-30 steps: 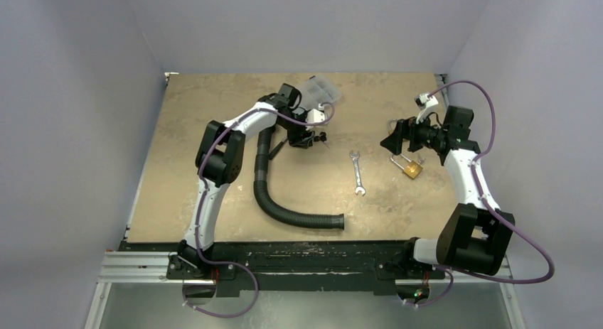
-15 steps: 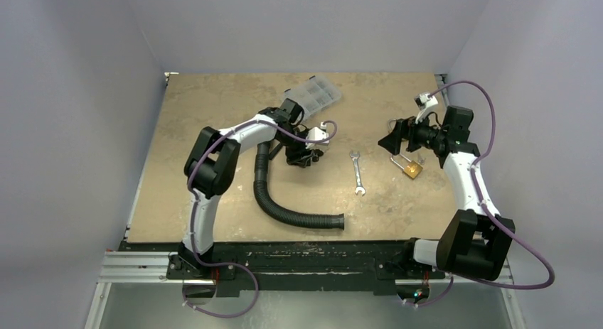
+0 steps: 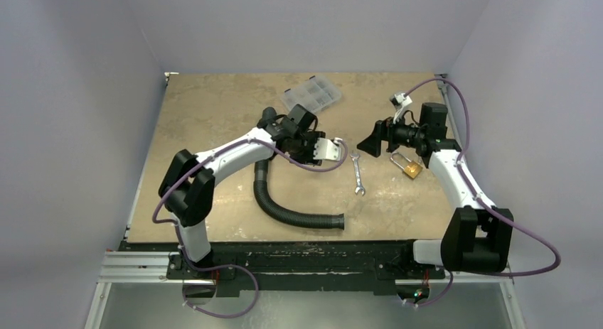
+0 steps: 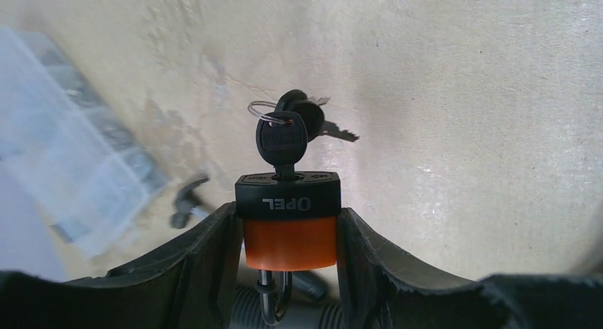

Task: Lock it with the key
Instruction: Pick up the lock from the center of the board.

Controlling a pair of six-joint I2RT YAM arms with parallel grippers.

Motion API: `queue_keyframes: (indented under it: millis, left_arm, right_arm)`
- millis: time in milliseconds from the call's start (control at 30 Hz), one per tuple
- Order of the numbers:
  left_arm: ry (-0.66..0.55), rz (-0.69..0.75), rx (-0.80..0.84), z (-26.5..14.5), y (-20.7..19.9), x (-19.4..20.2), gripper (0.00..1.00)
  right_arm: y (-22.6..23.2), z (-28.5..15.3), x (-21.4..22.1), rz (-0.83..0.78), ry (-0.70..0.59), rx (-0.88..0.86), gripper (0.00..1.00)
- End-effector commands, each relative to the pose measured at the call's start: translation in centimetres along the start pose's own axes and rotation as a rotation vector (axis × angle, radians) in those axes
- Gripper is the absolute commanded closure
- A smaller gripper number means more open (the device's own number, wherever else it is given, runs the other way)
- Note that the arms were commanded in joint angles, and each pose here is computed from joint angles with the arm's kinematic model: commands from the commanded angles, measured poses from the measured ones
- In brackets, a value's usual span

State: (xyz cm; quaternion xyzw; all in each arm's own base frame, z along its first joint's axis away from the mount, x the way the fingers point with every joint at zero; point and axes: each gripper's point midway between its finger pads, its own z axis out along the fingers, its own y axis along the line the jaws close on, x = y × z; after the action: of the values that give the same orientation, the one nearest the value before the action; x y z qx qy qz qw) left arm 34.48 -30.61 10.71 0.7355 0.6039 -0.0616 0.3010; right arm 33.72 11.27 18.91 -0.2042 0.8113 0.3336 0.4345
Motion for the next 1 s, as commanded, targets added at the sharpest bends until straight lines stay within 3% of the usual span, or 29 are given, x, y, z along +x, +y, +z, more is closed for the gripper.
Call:
queue_keyframes:
  millis: [0, 367, 700, 967]
  left_arm:
    - [0.06, 0.208, -0.186, -4.3, 2.2, -2.9, 0.81]
    - [0.087, 0.38, -0.234, -6.9, -1.1, -7.2, 0.82]
    - [-0.072, 0.286, -0.193, -7.8, -2.1, -10.8, 0.83]
    - [-0.132, 0.251, -0.166, -8.0, -2.7, -11.6, 0.83]
  right_arm:
    - [1.3, 0.9, -2.2, 0.002, -0.049, -0.082, 0.02]
    - [6.7, 3.4, -0.6, 0.042, -0.026, -0.323, 0.05]
    - [9.3, 5.1, 2.1, 0.105, 0.051, -0.467, 0.08]
    - [10.3, 5.2, 3.4, 0.153, 0.08, -0.545, 0.12]
